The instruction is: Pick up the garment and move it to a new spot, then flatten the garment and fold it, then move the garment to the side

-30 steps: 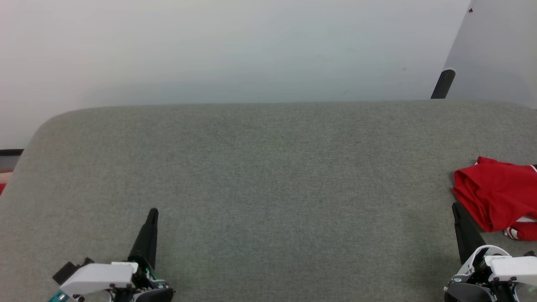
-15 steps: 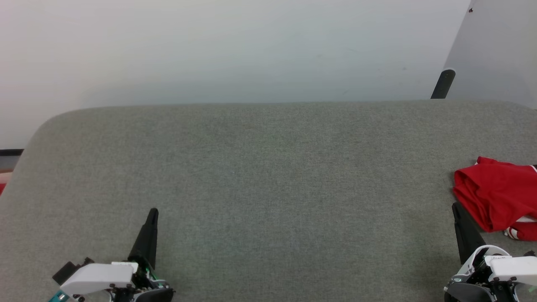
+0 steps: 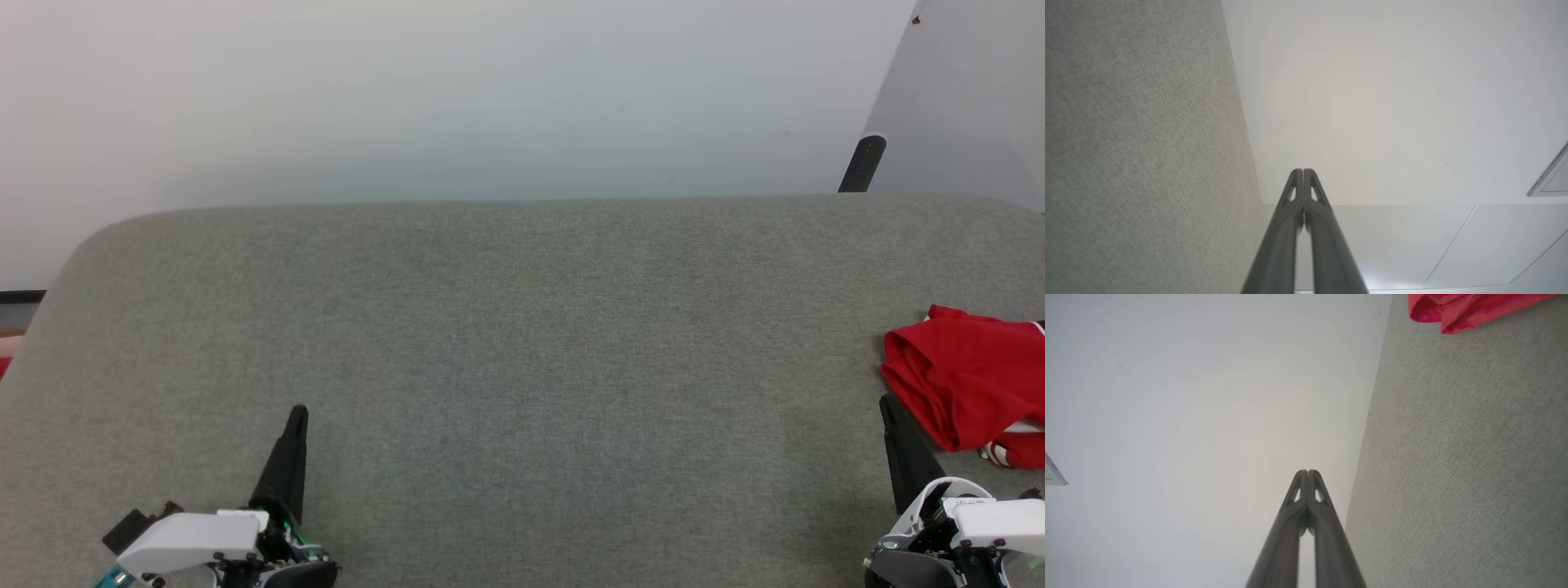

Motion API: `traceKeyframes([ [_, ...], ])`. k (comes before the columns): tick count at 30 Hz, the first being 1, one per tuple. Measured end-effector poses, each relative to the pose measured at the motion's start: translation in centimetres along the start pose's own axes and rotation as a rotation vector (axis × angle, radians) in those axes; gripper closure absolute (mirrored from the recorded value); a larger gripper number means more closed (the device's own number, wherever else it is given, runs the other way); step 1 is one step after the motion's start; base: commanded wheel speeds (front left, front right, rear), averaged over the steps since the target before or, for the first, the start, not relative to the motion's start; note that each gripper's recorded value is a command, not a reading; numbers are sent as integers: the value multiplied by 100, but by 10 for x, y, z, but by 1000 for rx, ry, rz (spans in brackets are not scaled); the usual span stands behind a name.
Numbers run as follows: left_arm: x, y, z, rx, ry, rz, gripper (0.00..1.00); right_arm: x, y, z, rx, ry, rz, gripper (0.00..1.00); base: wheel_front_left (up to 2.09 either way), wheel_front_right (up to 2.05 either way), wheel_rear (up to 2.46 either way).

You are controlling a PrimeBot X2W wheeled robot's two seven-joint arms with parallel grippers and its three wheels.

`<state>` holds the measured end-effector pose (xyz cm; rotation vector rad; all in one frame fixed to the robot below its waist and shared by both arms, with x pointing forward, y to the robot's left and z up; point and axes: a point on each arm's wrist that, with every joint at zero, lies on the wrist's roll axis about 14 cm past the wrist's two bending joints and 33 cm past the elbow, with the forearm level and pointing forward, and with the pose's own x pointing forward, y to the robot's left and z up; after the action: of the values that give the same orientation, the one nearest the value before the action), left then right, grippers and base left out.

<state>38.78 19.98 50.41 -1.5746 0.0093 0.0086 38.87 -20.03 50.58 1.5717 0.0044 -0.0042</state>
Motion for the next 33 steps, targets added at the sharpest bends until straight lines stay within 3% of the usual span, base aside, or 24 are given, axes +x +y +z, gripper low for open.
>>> traceKeyframes([
  [33, 0, 0, 0, 0, 0, 0, 100, 0, 0, 0, 0, 0, 0, 100, 0, 0, 0],
])
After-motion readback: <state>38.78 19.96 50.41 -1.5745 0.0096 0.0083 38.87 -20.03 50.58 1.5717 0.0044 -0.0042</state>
